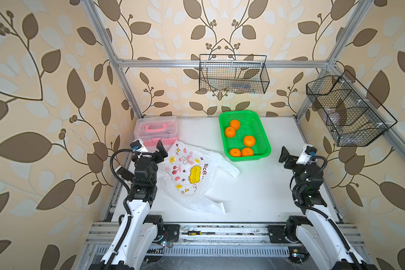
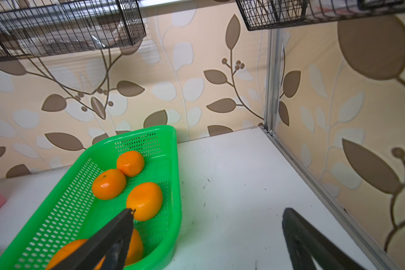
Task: Place the oranges into plastic bags & tie knots
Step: Open the plastic bag at the center of the board.
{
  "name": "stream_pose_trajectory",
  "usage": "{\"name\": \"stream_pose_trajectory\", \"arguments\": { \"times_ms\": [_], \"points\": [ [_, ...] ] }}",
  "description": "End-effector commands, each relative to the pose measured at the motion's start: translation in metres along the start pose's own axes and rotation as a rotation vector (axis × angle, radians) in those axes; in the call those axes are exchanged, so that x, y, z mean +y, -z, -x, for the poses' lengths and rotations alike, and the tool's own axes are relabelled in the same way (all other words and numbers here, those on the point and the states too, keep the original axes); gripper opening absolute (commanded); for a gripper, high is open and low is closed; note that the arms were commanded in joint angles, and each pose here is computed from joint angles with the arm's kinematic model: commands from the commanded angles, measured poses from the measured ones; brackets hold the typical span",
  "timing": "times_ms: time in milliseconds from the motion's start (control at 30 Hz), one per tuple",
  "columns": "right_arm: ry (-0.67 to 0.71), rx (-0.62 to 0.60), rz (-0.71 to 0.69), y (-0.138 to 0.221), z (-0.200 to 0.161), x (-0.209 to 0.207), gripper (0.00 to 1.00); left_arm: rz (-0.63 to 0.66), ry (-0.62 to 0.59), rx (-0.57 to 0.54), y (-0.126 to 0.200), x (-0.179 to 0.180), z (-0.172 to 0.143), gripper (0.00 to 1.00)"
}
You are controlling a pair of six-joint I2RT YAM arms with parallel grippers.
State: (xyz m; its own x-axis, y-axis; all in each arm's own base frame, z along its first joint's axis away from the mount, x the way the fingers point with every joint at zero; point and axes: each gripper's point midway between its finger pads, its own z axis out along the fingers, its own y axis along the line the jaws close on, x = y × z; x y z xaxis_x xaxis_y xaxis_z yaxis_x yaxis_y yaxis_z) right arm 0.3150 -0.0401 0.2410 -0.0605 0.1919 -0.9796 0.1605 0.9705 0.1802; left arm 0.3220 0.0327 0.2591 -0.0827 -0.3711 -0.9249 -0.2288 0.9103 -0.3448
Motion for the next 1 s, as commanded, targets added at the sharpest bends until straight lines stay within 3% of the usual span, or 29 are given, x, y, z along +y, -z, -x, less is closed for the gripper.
{"name": "stream_pose_trajectory", "arguments": {
  "times_ms": [0,133,267,400,600,733,967],
  "points": [
    [-0.067,0.328,0.083,0.006,-0.043,0.017,1.00,-0.132,0.122,0.320,0.000,-0.034,-0.035,0.99],
    [-0.102,0.428,0.143,0.006,-0.050,0.030,1.00,-0.245,0.102,0.613,0.010,-0.075,-0.077,0.98],
    [-0.109,0.512,0.153,0.002,-0.063,0.032,1.00,-0.272,-0.123,0.829,0.040,-0.109,-0.138,0.96],
    [-0.093,0.564,0.140,-0.001,-0.077,0.029,1.00,-0.303,-0.253,0.999,0.066,-0.133,-0.195,0.91],
    [-0.097,0.550,0.136,-0.001,-0.078,0.028,1.00,-0.226,-0.436,1.110,0.068,-0.141,-0.255,0.82],
    [-0.089,0.542,0.128,0.001,-0.076,0.026,1.00,-0.111,-0.560,1.134,0.061,-0.129,-0.272,0.81],
    [-0.083,0.543,0.128,0.004,-0.077,0.025,1.00,-0.068,-0.592,1.164,0.055,-0.123,-0.290,0.67]
  ]
}}
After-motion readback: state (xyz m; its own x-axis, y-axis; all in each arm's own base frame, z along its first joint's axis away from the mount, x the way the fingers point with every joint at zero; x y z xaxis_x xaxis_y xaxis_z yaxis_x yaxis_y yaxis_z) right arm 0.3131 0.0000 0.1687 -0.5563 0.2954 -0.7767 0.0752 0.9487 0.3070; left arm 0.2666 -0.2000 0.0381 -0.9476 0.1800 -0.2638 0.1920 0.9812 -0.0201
